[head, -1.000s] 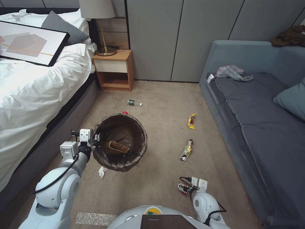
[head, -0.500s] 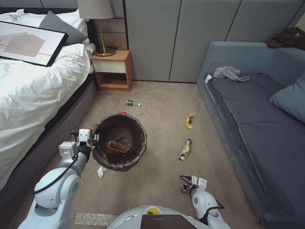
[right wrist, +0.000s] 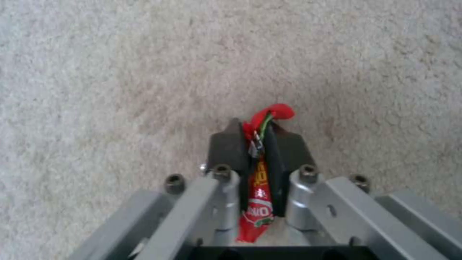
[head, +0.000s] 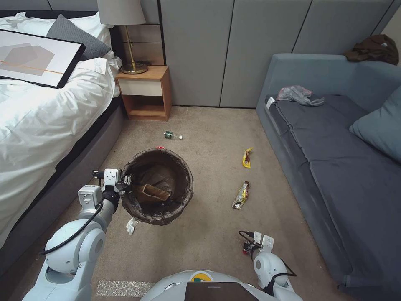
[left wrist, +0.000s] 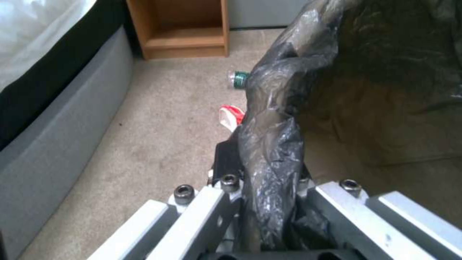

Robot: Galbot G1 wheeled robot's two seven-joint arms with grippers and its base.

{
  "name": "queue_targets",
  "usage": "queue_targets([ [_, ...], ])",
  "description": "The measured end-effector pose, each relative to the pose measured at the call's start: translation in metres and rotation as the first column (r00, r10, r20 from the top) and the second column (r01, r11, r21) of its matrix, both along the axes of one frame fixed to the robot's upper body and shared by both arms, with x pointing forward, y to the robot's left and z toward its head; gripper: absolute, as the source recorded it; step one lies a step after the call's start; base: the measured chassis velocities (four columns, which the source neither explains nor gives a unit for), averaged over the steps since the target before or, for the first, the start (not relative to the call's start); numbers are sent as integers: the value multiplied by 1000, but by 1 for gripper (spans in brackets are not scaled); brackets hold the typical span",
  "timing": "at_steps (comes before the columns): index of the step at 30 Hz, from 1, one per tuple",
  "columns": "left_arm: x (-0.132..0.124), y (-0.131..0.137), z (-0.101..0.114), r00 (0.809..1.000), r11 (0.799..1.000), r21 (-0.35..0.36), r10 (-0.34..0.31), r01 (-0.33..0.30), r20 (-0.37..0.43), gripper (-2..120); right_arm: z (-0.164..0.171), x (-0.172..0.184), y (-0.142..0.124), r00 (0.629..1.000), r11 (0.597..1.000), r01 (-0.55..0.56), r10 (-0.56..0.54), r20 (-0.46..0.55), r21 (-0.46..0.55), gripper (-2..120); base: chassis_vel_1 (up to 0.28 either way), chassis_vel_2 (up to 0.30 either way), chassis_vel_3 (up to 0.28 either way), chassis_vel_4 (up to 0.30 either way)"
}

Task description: Pick up the trash bin, then pick up the garbage from the floor and place it into the trash bin.

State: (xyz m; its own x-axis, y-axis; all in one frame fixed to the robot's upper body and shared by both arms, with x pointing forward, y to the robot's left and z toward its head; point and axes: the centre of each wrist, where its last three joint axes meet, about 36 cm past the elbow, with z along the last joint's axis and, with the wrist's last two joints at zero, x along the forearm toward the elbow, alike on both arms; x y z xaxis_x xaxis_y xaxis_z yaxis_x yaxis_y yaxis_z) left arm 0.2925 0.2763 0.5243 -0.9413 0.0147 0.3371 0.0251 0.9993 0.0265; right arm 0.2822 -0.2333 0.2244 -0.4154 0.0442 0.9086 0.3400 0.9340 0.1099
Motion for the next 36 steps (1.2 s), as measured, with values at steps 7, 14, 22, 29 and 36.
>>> queue_targets([
  [7, 0, 0, 0, 1000, 1000, -2, 2, -2, 1, 0, -3, -2, 2, 1000, 1000, 0, 0, -10, -3, 0, 0, 0, 0, 0],
  [14, 0, 1, 2, 1000, 1000, 2, 7, -7, 2, 0, 21, -2, 0, 1000, 1000, -3, 3, 12, 1, 0, 0, 0, 0, 0],
  [22, -3, 2, 10, 999, 999, -1, 32, -32, 2, 0, 150, 9, -19, 971, 999, -28, 21, 239, 24, 0, 0, 0, 0, 0],
  [29, -4, 0, 11, 999, 999, 7, 40, -40, 3, 0, 287, 12, -24, 829, 986, -151, 84, 554, 76, 0, 0, 0, 0, 0],
  [36, -4, -3, 11, 1000, 1000, 0, 12, -12, -2, 0, 374, 15, -35, 575, 876, -470, 394, 716, -105, 0, 0, 0, 0, 0],
])
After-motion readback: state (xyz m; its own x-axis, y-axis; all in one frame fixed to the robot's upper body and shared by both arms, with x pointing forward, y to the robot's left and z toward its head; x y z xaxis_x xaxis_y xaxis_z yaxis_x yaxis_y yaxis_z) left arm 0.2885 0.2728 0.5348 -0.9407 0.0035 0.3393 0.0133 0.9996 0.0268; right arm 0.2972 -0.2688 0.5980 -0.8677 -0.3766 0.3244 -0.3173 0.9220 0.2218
